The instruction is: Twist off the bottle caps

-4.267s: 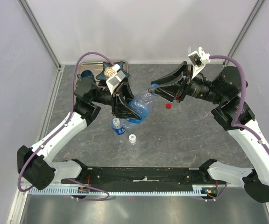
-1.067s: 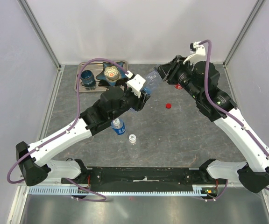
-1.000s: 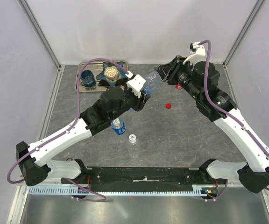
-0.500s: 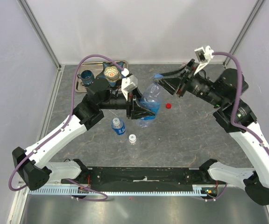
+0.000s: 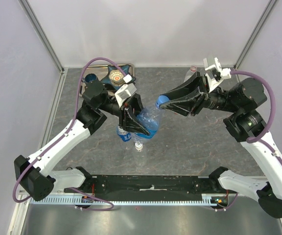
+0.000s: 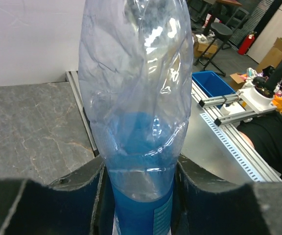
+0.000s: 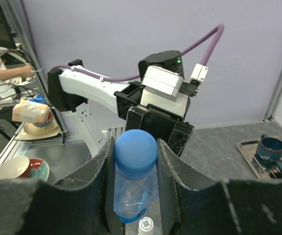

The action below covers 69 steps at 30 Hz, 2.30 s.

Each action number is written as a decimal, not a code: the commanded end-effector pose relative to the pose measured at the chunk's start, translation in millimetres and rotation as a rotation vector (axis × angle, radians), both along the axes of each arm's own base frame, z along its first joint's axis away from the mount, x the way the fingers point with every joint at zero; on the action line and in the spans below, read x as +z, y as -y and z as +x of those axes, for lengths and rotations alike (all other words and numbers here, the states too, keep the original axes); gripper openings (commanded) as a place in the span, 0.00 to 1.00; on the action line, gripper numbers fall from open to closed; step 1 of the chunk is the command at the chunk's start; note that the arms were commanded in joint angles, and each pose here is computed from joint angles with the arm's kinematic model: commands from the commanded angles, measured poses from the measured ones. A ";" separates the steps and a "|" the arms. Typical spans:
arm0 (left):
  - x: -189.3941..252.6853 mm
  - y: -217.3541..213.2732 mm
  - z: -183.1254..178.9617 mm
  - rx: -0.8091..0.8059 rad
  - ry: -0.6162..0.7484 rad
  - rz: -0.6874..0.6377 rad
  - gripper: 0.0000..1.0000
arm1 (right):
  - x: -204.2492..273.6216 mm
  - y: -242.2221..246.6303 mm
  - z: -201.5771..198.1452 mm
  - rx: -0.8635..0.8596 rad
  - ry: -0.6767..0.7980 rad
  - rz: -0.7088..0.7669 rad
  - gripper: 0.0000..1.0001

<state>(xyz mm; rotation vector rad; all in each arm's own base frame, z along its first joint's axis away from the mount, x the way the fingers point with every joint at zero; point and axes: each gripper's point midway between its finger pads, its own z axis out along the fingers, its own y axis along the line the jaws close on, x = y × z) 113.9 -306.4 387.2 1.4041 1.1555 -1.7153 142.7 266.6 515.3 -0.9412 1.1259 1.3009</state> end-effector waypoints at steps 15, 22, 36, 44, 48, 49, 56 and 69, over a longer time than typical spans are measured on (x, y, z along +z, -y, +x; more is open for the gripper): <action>-6.7 -2.6 15.3 0.005 -0.057 0.039 0.46 | 33.7 12.7 -45.5 0.127 0.110 0.092 0.00; -6.2 1.5 33.2 0.133 -0.031 0.032 0.47 | 56.0 72.1 62.7 -0.636 -0.030 0.198 0.00; 33.7 -33.9 83.3 0.730 0.137 -0.132 0.48 | -290.9 187.2 157.3 -1.607 -0.645 -0.320 0.00; 28.9 -54.3 80.8 0.841 0.158 -0.149 0.47 | -406.1 189.5 185.0 -1.597 -0.938 -0.440 0.00; 26.1 -60.3 76.8 0.859 0.167 -0.150 0.47 | -421.8 194.3 209.6 -1.586 -1.006 -0.416 0.00; 26.5 -61.8 75.4 0.862 0.173 -0.153 0.47 | -425.0 195.5 213.7 -1.588 -1.013 -0.427 0.00; 14.5 -61.0 74.1 0.852 0.161 -0.127 0.47 | -465.4 202.6 239.7 -1.615 -1.082 -0.530 0.00; 5.9 -61.9 77.8 0.869 0.159 -0.111 0.47 | -495.9 196.3 238.8 -1.576 -1.136 -0.619 0.17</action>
